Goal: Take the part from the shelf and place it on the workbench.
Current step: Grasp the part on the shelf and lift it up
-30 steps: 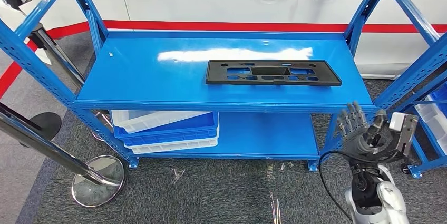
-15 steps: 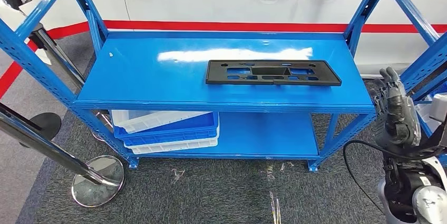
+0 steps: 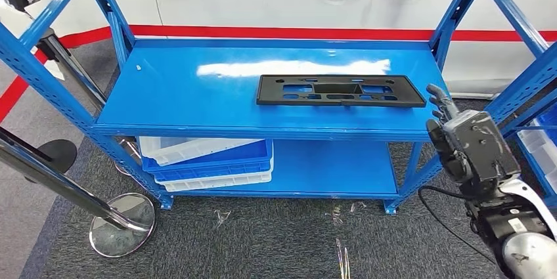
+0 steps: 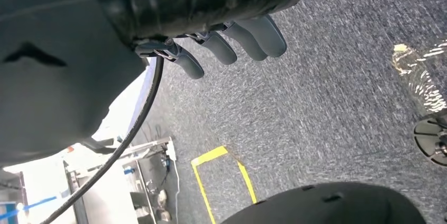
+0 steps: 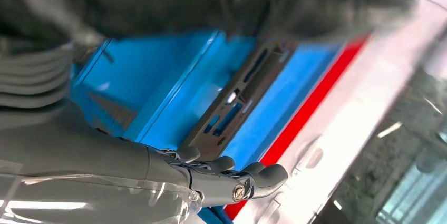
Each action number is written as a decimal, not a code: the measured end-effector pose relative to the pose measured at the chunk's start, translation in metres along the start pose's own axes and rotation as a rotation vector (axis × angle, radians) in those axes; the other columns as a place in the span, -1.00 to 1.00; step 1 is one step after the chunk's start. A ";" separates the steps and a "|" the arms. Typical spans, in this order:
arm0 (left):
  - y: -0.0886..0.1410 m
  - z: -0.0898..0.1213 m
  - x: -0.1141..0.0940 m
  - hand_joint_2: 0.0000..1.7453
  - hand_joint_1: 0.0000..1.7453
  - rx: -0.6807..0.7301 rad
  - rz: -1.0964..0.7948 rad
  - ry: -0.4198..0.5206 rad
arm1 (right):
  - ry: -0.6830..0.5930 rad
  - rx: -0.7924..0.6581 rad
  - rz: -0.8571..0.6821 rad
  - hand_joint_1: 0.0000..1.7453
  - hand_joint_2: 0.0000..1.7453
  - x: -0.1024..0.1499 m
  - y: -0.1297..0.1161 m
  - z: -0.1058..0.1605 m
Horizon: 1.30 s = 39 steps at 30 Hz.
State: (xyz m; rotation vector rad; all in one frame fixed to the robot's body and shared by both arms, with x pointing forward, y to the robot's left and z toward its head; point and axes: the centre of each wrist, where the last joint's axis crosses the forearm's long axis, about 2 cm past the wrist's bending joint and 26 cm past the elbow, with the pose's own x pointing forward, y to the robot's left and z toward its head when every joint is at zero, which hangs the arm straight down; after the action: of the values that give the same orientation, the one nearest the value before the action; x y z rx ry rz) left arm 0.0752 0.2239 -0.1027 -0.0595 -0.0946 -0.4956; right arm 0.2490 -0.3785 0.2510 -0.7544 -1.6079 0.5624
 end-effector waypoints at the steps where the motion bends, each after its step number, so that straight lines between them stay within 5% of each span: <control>1: -0.001 0.000 0.000 -1.00 -1.00 -0.001 -0.004 -0.001 | -0.006 0.013 0.039 -1.00 -1.00 0.002 0.001 -0.001; 16: -0.005 0.000 0.003 -1.00 -1.00 -0.007 -0.074 -0.014 | -0.113 0.180 0.516 -1.00 -1.00 0.017 0.039 -0.008; 28: -0.005 0.000 0.003 -1.00 -1.00 -0.006 -0.108 0.008 | -0.152 0.162 0.821 -1.00 -1.00 -0.017 0.071 -0.016; 32: -0.005 0.000 0.003 -1.00 -1.00 -0.006 -0.112 0.031 | -0.142 0.168 0.901 -1.00 1.00 -0.030 0.078 -0.017; 39: -0.006 0.000 0.003 -1.00 -1.00 -0.008 -0.117 0.057 | -0.059 0.204 0.965 -1.00 1.00 -0.041 0.087 -0.016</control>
State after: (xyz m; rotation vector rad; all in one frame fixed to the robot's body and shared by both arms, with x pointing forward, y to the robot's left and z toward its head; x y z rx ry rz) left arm 0.0750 0.2178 -0.1019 -0.0477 -0.0406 -0.6137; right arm 0.2816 -0.3512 0.1634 -1.3548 -1.1312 1.4169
